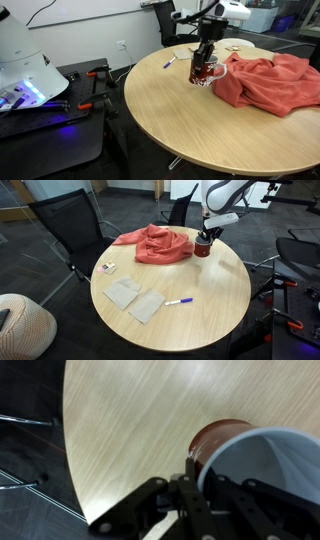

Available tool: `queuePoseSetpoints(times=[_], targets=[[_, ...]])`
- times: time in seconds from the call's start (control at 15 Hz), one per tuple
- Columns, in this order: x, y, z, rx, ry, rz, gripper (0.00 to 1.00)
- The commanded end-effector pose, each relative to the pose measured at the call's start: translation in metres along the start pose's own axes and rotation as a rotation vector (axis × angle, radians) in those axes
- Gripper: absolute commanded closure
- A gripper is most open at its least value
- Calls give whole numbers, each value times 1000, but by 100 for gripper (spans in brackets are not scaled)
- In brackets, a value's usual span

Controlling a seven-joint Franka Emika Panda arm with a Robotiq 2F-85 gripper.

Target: Move the mug to the right

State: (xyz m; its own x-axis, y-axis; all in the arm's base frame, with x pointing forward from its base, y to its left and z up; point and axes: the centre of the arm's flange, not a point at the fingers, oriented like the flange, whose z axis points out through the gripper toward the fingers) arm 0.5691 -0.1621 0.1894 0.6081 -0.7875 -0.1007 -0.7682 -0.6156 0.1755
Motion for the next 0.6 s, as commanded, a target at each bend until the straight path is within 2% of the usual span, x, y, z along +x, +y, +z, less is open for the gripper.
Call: queuePoseSetpoints(times=[0.0,0.27,0.53], targets=[[19,25,-19,-46,-44,12,98],[37,36,-13,-71,-67,30,98],[52,36,5,-68,-52,51,98]])
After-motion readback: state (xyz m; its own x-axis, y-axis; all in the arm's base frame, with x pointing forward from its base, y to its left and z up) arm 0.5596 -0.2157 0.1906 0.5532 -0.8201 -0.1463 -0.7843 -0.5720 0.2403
